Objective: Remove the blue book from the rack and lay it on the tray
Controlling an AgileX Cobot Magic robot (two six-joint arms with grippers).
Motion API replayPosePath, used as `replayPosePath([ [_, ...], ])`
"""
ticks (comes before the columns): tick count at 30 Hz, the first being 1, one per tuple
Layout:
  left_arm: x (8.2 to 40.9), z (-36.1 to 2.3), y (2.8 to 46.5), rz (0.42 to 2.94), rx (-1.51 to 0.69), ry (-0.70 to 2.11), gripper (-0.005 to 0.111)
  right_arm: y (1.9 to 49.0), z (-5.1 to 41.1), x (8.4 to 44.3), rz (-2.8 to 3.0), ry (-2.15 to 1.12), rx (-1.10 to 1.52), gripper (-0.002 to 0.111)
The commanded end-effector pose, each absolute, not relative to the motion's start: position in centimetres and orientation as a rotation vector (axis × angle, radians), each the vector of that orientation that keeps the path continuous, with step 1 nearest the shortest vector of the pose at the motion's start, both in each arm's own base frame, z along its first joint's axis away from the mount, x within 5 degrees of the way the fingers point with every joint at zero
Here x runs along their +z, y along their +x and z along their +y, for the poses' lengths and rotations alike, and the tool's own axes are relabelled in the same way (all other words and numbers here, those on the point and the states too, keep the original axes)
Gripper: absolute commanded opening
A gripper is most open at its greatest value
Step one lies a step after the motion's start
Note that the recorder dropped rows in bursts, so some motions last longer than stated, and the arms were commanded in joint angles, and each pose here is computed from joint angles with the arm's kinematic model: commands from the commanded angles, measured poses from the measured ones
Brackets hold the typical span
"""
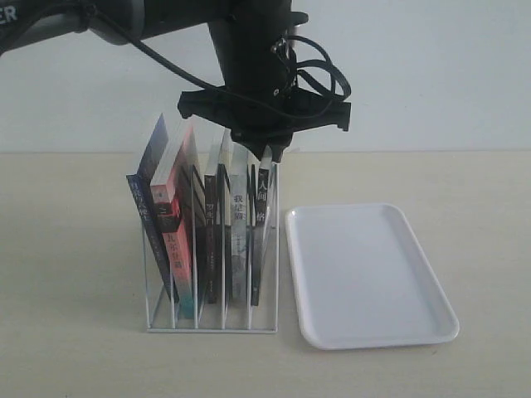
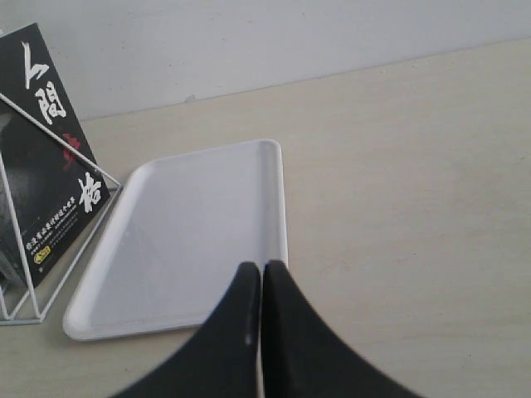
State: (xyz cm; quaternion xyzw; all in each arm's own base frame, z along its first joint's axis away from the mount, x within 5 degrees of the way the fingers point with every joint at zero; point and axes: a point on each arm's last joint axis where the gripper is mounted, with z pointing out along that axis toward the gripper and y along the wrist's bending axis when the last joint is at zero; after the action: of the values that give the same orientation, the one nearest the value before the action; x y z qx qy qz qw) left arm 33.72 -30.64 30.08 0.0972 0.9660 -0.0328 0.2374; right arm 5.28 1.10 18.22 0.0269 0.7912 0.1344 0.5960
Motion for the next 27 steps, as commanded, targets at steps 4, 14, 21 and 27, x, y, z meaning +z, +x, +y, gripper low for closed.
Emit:
replayPosePath([
  [4,30.9,-30.6,33.3,2.647,-0.115,0.269,0.032,5.3,1.1,18.3,1.822,0.061,0.307,0.000],
  [14,38.5,-27.1,30.3,2.502,-0.175,0.302,0.033,5.3,1.1,18.3,1.822,0.061,0.307,0.000],
  [21,40.2,-24.3,28.5,2.446,-0.089,0.298,0.033,5.3,1.1,18.3,1.822,0.061,0.307,0.000],
  [27,38.7,-22.3,28.3,2.439,0.077,0.247,0.033,5.3,1.1,18.3,1.822,0.061,0.307,0.000],
])
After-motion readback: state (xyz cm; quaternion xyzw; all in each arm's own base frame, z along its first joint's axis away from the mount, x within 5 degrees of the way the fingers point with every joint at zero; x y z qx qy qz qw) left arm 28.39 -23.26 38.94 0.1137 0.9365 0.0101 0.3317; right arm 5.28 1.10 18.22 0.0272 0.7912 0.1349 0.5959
